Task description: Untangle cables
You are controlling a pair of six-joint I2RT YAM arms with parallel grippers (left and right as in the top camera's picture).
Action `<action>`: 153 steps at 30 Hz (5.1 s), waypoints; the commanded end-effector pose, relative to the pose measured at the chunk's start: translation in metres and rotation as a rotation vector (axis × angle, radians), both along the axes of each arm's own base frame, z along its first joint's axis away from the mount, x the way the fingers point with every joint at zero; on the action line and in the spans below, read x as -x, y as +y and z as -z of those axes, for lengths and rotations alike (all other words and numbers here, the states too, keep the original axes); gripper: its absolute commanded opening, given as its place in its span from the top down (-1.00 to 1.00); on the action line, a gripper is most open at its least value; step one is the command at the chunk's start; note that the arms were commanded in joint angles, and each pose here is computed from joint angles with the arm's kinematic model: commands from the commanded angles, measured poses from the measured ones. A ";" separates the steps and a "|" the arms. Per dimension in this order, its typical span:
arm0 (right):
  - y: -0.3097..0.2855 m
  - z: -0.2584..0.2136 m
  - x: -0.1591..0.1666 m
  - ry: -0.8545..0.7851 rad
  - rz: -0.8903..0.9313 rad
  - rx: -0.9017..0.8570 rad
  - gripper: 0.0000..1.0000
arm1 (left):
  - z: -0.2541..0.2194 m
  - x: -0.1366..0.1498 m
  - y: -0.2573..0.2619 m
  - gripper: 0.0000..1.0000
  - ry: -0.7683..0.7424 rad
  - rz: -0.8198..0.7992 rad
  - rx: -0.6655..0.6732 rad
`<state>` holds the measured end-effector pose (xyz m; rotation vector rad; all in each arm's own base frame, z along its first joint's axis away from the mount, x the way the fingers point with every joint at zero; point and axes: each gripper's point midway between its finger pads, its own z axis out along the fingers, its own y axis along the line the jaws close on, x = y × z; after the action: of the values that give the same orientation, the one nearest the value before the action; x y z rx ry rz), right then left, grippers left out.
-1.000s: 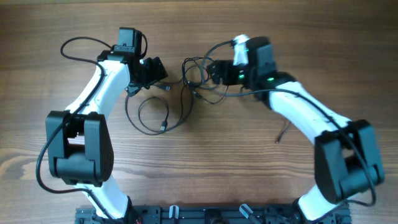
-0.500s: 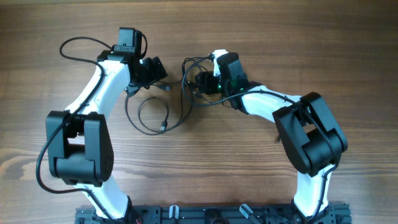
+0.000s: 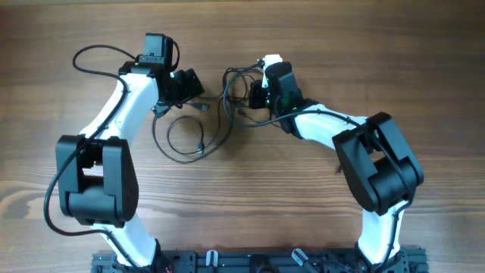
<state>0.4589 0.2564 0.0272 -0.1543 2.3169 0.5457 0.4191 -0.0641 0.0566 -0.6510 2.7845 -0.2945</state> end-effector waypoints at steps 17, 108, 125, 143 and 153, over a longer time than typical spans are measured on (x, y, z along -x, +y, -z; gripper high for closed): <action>0.028 -0.120 0.076 0.061 -0.358 -0.211 0.92 | -0.028 0.011 -0.084 -0.89 -0.128 0.513 0.390; -0.060 -0.196 0.095 0.017 -0.134 -0.142 0.92 | 0.008 0.005 -0.004 0.92 0.018 0.022 -0.055; -0.050 -0.106 0.115 0.363 -0.070 -0.081 0.91 | -0.018 0.013 -0.082 0.92 -0.070 0.423 0.326; -0.008 -0.017 0.128 0.589 -0.090 -0.071 -0.14 | -0.019 0.013 -0.084 0.92 -0.071 0.430 0.338; 0.029 -0.116 0.117 0.503 -0.313 -0.367 -0.99 | -0.019 0.013 -0.084 0.91 -0.074 0.430 0.338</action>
<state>0.3367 0.2721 0.0900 -0.1992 2.7644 1.0988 0.4073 -0.1483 0.0803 -0.1167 2.7985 -0.8475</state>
